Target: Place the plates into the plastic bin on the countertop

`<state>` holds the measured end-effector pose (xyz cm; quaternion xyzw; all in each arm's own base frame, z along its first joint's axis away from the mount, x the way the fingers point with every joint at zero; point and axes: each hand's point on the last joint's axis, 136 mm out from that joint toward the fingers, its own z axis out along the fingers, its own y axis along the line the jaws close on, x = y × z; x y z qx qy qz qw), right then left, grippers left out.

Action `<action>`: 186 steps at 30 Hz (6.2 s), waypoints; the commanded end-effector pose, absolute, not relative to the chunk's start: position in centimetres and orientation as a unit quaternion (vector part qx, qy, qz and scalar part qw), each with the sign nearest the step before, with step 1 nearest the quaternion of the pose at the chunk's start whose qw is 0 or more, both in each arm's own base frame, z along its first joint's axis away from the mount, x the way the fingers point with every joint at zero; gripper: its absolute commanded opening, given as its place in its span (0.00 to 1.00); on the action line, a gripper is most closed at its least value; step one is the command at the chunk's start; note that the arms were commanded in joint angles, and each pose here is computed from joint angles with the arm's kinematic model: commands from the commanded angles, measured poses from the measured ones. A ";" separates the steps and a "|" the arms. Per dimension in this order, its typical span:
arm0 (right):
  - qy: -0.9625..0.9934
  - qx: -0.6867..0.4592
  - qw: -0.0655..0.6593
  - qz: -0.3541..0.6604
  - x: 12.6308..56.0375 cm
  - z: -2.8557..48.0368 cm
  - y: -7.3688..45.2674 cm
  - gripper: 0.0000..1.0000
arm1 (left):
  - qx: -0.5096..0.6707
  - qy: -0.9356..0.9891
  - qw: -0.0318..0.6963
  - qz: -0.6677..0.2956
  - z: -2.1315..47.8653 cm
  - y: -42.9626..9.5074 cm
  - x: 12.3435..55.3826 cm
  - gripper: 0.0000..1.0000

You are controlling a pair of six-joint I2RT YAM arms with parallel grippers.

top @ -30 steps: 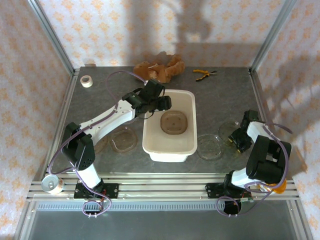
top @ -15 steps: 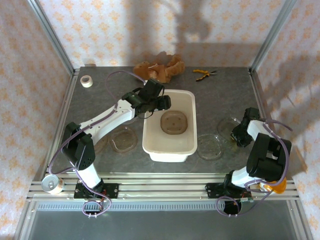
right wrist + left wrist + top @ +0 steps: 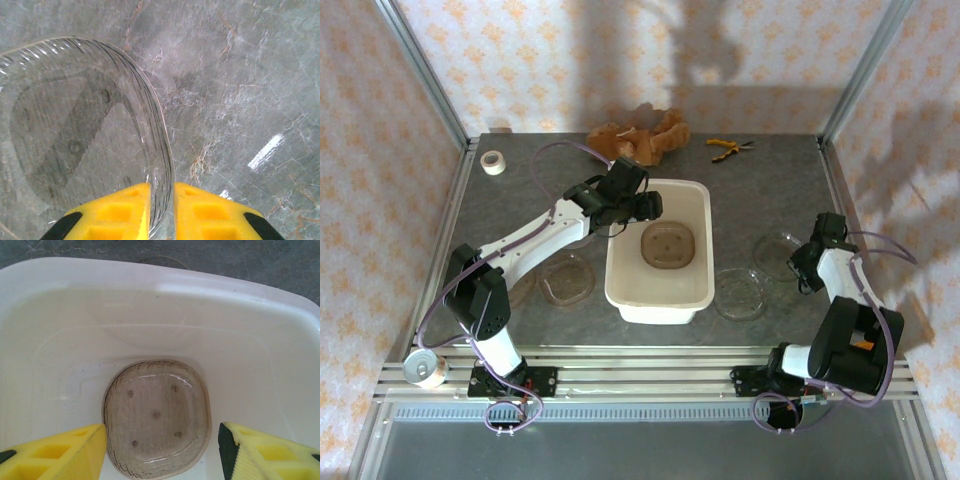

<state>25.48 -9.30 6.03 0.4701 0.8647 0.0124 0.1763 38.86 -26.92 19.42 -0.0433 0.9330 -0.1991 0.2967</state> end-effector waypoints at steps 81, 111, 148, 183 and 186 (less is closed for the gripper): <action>0.889 0.410 0.205 0.021 28.7 5.3 -9.8 0.24 | -0.061 0.936 0.277 -0.208 18.6 -28.0 39.8 0.63; 0.928 0.345 0.122 0.067 28.3 2.9 -8.6 0.33 | -0.052 0.934 0.282 -0.213 18.9 -27.5 39.3 0.63; 0.894 0.388 0.222 0.035 27.3 8.8 -9.9 0.00 | -0.037 0.926 0.304 -0.219 21.8 -27.3 39.3 0.63; 0.853 0.142 0.442 0.240 33.6 34.2 5.5 0.00 | 0.148 0.787 0.467 -0.374 38.3 -36.1 37.5 0.72; 0.854 0.139 0.439 0.240 33.5 33.8 5.9 0.00 | 0.145 0.782 0.470 -0.383 38.7 -36.4 37.6 0.73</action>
